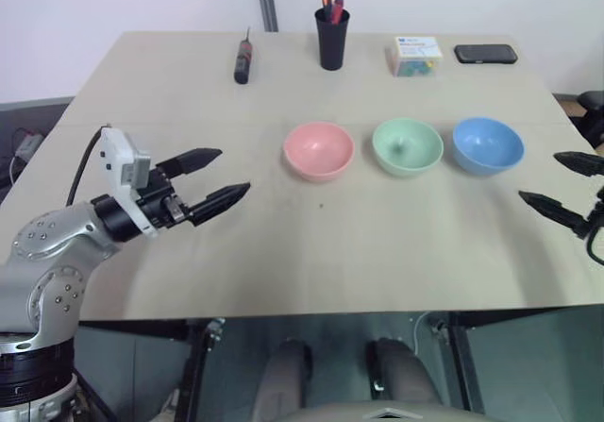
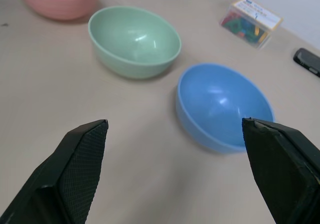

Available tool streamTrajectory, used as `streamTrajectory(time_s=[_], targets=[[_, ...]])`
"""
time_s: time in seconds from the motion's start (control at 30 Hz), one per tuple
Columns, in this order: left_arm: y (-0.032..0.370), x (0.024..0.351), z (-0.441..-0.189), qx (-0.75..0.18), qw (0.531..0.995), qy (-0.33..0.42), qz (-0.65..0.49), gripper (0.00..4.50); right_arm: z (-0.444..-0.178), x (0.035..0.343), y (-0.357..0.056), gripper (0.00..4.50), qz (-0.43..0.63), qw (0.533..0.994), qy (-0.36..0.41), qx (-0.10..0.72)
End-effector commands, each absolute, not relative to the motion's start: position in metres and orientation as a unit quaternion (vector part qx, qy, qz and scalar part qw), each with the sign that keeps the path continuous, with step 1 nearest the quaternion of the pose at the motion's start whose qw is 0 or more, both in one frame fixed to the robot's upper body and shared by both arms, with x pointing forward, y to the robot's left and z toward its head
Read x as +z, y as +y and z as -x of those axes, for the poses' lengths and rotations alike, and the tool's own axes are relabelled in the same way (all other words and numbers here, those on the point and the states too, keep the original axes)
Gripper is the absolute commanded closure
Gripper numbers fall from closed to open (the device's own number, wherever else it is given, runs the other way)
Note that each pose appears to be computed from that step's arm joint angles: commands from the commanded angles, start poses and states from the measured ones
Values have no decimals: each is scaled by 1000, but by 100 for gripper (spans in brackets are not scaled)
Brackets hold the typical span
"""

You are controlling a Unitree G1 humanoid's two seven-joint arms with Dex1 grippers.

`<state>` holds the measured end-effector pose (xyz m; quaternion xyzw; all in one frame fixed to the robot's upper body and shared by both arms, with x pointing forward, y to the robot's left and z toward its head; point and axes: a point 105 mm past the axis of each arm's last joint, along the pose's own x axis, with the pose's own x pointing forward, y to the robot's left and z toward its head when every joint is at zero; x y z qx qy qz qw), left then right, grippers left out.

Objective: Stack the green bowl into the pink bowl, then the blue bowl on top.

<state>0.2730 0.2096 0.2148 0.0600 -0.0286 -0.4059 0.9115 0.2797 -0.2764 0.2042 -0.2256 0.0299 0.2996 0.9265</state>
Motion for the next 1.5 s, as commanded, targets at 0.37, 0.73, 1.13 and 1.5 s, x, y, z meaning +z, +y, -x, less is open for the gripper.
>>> streamTrajectory(time_s=[0.37, 0.73, 1.13, 1.5], targets=[[176, 213, -277, -398, 909, -63, -106, 6, -304, 198, -169, 0, 229, 874, -43, 426], [180, 205, -277, -398, 900, -40, -173, 6, -303, 194, -101, 0, 258, 823, -94, 497], [216, 206, -238, -451, 887, -22, -93, 6, -349, 181, -7, 0, 395, 719, -135, 555], [205, 215, -248, -406, 903, -30, -139, 6, -317, 211, -37, 0, 206, 741, -152, 620]])
